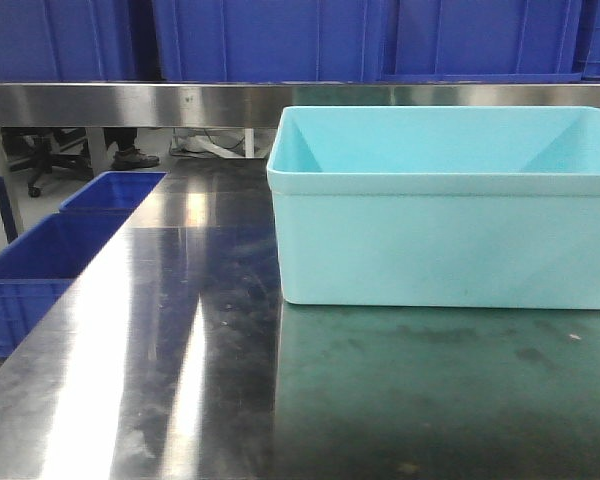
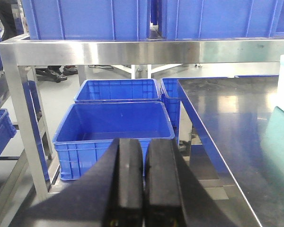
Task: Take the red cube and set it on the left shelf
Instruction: 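Move the right gripper over the teal bin above the red cube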
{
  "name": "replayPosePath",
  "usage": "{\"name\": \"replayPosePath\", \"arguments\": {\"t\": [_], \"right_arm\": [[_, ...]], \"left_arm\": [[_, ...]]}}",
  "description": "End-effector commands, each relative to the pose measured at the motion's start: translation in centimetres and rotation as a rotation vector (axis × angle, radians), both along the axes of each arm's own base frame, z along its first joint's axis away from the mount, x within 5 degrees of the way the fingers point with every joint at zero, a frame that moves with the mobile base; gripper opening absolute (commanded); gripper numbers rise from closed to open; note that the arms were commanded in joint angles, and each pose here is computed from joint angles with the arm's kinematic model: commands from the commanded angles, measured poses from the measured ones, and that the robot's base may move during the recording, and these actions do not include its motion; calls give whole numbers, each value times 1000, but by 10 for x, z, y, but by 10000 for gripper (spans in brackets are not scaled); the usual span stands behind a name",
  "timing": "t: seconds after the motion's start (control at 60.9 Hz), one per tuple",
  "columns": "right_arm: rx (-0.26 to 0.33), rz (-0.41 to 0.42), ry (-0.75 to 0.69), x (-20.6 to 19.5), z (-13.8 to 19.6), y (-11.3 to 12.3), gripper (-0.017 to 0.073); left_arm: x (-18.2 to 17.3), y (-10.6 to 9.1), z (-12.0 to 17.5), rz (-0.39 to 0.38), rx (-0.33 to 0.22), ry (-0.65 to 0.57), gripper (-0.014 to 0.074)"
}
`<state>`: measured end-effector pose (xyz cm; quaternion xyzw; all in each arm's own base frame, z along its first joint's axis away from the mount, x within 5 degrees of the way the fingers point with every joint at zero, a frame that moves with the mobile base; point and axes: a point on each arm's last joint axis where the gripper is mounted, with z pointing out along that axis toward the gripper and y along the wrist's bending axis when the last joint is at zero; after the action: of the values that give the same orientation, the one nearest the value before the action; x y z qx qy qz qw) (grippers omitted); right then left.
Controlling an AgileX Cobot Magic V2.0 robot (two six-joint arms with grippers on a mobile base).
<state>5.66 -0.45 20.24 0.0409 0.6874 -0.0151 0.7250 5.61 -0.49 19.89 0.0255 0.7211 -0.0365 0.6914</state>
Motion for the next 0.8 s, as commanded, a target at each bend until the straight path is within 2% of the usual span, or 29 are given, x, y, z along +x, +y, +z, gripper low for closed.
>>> {"name": "replayPosePath", "arguments": {"t": [0.0, 0.788], "right_arm": [[-12, -10, -119, -4, 14, -1, 48], [-13, -10, -126, -4, 15, -1, 48]], "left_arm": [[0, 0, 1, -6, -15, -78, 101], [0, 0, 1, -6, -15, -78, 101]]}}
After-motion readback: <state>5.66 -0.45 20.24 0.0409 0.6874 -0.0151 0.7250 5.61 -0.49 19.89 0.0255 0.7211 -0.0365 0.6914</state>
